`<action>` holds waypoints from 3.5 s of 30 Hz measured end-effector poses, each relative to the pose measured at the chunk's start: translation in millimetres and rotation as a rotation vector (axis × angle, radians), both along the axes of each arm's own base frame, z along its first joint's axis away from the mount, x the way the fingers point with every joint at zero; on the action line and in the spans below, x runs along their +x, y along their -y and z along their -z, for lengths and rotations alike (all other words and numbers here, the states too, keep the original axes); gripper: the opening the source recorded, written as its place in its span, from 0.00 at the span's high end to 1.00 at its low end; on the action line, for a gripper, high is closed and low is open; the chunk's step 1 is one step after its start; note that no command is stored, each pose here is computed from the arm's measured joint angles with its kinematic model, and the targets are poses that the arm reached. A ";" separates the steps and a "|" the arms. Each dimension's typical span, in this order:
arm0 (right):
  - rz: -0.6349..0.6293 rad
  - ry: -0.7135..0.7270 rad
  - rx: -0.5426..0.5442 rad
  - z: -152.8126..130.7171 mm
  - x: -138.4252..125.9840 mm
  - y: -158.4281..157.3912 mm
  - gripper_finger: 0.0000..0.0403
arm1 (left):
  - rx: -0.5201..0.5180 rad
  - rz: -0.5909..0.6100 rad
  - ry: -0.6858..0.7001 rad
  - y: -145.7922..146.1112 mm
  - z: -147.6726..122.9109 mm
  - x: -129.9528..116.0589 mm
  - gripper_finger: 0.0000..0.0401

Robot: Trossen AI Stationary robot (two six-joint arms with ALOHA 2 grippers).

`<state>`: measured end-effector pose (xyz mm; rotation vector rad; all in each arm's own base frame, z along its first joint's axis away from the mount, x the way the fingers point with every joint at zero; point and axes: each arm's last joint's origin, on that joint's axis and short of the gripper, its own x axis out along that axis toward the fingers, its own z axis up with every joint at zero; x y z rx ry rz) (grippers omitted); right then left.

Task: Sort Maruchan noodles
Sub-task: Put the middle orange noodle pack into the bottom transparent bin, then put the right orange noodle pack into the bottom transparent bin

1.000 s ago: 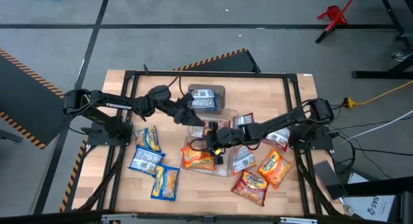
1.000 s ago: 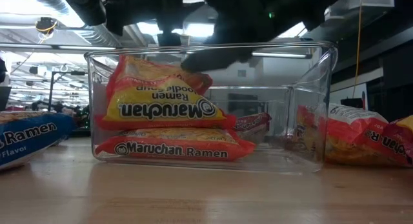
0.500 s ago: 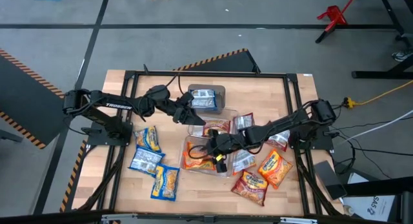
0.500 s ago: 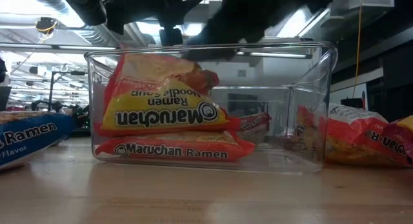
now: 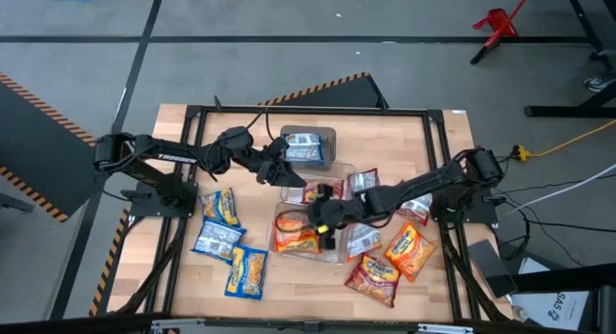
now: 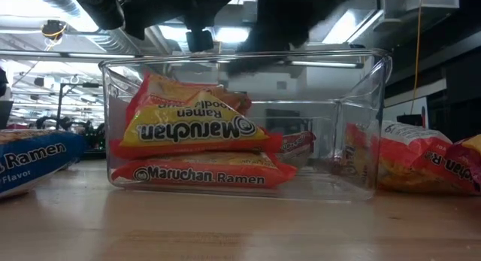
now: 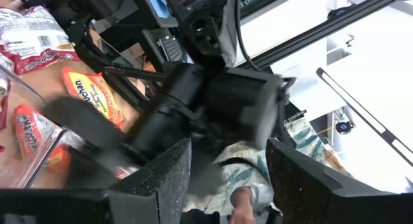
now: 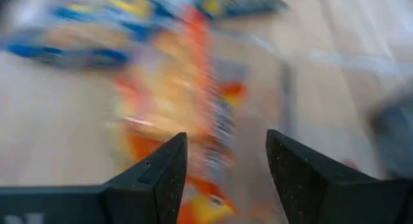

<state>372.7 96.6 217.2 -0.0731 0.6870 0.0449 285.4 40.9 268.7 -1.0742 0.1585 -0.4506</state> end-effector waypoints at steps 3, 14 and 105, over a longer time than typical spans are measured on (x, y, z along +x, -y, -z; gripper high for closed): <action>-0.155 0.077 0.029 -12.7 4.0 -13.7 0.51 | 0.004 -0.005 0.002 -3.2 -0.1 -0.6 0.52; -0.200 0.061 0.075 28.2 27.9 -13.5 0.51 | 0.028 -0.038 0.019 -15.2 -0.8 -3.0 0.52; 0.476 -0.841 -0.081 83.7 -230.2 -116.1 0.70 | 0.372 -0.094 0.229 13.1 -5.5 2.4 0.51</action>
